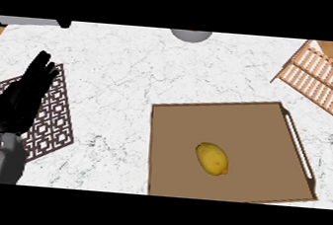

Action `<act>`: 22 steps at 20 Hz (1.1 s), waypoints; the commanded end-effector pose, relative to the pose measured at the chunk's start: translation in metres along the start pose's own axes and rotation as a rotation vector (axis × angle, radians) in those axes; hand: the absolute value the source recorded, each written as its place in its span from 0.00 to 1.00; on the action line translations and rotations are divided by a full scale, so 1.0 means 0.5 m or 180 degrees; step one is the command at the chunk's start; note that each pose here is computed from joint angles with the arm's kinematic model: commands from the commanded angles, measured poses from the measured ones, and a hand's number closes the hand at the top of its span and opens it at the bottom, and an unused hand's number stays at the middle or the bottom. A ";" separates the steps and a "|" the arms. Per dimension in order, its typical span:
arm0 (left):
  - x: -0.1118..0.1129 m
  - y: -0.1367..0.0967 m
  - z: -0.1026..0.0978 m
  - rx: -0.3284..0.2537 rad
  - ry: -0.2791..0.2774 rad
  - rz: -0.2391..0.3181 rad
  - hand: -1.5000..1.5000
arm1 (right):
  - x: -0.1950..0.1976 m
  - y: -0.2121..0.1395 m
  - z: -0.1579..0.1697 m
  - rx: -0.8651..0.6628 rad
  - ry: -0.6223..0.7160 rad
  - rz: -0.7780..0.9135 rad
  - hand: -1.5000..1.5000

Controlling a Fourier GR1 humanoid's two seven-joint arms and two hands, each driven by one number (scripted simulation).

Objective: Pick the sweet potato from the tray and place it in the tiered shelf

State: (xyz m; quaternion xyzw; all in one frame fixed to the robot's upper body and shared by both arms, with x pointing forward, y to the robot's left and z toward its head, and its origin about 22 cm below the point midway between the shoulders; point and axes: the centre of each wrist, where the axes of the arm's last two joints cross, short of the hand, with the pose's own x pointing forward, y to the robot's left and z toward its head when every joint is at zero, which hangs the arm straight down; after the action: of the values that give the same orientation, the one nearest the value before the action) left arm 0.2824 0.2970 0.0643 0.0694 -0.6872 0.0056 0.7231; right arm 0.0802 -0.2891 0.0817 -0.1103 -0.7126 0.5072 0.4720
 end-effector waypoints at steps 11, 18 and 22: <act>0.029 -0.019 -0.025 -0.0153 -0.0056 0.0021 0.50 | 0.074 -0.212 0.095 -0.1295 0.0376 -0.0052 1.00; -0.012 -0.069 -0.010 -0.0262 -0.0026 -0.0008 0.50 | 0.039 -0.376 0.112 -0.1663 0.0799 -0.0001 1.00; 0.001 -0.055 -0.029 -0.0293 -0.0061 0.0004 0.50 | -0.008 -0.505 0.147 -0.1828 0.1031 0.0057 1.00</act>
State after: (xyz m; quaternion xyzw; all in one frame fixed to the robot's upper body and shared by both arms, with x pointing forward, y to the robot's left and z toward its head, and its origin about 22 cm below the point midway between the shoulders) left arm 0.2949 0.2756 0.0620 0.0404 -0.6916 -0.0191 0.7209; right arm 0.0906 -0.4186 0.2463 -0.2983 -0.7445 0.2941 0.5199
